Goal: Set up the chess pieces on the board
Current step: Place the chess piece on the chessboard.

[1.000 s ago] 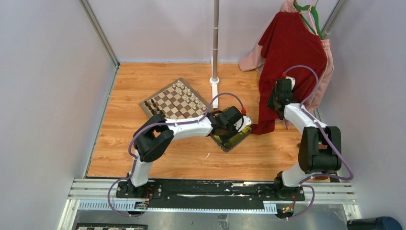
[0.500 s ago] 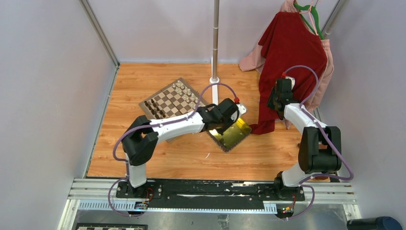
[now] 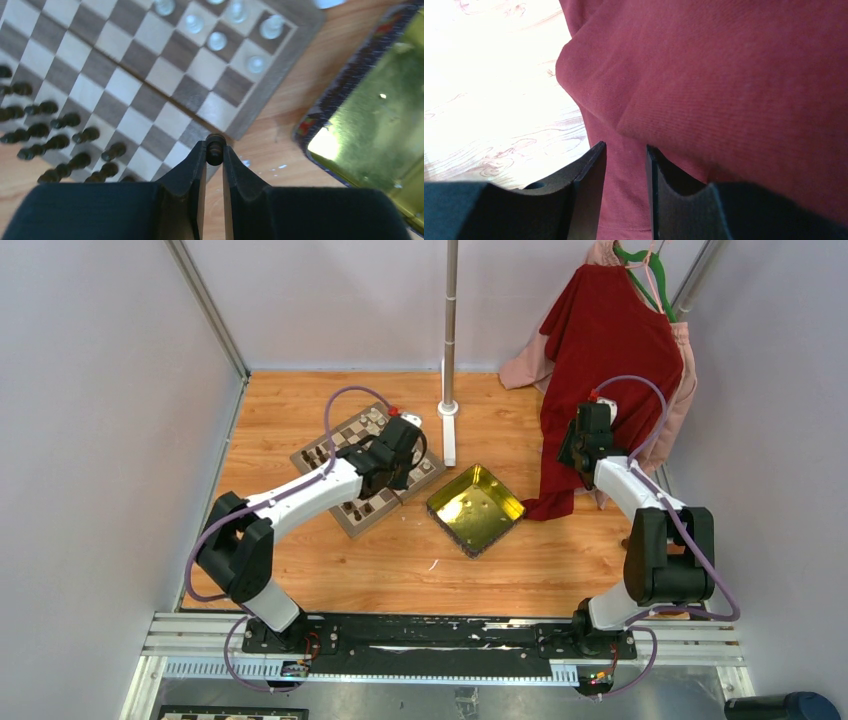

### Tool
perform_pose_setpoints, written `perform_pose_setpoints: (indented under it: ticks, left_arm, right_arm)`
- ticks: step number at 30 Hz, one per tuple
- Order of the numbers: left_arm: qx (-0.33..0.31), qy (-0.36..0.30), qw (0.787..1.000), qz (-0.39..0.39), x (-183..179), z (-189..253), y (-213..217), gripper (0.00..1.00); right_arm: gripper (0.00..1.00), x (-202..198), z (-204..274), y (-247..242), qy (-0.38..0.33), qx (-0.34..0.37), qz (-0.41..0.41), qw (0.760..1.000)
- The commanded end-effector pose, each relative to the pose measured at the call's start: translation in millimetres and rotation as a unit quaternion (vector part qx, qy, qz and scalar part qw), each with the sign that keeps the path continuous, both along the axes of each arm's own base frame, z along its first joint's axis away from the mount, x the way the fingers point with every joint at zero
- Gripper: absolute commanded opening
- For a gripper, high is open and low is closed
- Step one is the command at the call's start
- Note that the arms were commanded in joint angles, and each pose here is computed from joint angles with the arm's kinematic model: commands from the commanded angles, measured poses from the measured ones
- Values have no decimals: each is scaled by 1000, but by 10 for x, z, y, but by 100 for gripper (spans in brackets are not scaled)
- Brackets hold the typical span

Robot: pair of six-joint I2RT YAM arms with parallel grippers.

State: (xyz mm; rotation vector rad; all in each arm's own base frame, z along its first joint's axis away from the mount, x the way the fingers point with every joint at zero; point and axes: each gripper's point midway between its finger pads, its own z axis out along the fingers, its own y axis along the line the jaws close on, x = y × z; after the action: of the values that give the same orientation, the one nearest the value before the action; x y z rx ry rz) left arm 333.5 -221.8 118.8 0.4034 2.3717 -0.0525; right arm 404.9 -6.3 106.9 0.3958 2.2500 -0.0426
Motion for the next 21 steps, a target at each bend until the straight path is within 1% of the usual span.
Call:
perform_pose_setpoints:
  ticks: [1,10,21]
  left_arm:
    - [-18,-3,996,92,-9,16,304,0]
    - [-31,14,984,175,-32,-125,650,0]
    - [-57,42,971,228,-59,-310,877,0]
  right_arm:
    - [39,-36,68,-11,-7,4,-5,1000]
    - [39,-50,51,38,-4,4,3,1000]
    - [38,-39,30,66,-3,6,8,1000]
